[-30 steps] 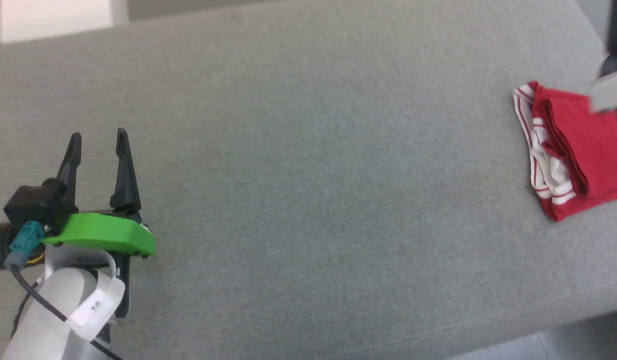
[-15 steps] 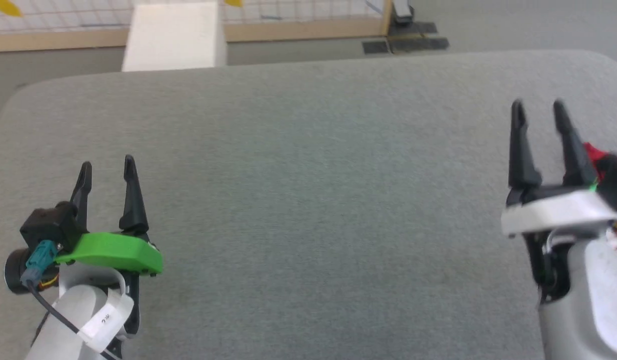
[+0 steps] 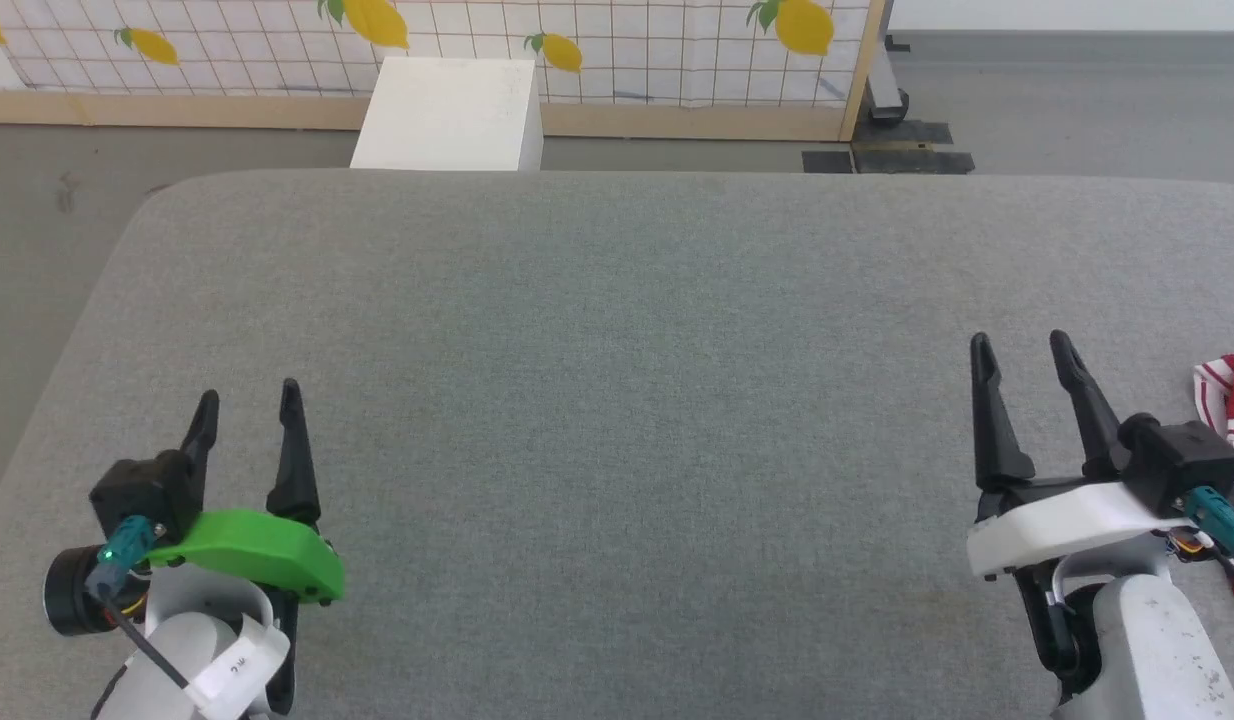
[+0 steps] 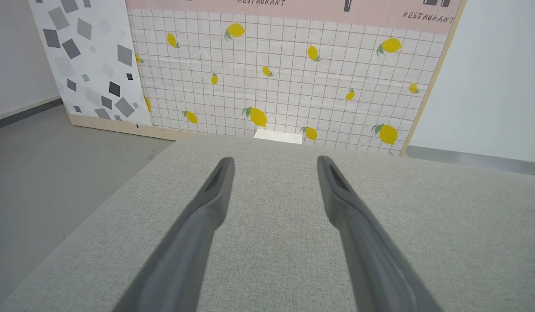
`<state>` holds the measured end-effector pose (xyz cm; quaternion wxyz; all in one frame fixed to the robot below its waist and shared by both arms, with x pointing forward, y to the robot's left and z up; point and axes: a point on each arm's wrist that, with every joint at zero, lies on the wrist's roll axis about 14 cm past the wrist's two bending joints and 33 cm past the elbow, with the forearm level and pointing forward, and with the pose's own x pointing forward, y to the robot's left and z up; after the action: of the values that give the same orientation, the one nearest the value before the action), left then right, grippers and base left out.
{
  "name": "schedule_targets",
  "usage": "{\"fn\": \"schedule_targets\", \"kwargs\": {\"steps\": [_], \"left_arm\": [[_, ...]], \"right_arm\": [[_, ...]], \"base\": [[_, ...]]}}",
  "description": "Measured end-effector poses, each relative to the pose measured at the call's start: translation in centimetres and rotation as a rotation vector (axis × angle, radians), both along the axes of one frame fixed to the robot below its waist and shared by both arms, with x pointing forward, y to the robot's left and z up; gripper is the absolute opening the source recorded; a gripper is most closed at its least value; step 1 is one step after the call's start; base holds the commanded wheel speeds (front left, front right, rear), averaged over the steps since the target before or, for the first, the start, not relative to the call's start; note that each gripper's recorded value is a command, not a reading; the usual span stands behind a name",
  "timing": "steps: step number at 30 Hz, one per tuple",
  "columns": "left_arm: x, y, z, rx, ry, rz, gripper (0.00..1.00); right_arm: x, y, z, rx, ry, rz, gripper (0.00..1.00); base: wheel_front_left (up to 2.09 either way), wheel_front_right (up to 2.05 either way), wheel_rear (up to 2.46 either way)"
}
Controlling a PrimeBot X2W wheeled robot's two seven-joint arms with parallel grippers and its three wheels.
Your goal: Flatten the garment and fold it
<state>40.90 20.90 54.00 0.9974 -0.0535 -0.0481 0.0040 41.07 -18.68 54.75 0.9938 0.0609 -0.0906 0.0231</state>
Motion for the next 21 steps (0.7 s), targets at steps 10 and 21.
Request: {"fn": "schedule_targets", "kwargs": {"steps": [10, 21], "left_arm": [[0.3, -0.6, -1.9, 0.029, 0.056, -0.019, 1.00], [0.5, -1.2, -2.7, 0.045, 0.080, -0.038, 1.00]], "right_arm": [[-0.1, -0.2, -2.6, -0.021, 0.096, -0.002, 1.00], [-0.4, -0.3, -3.6, -0.022, 0.132, -0.004, 1.00]], "base": [[0.00, 0.00, 0.00], [0.00, 0.00, 0.00]]}}
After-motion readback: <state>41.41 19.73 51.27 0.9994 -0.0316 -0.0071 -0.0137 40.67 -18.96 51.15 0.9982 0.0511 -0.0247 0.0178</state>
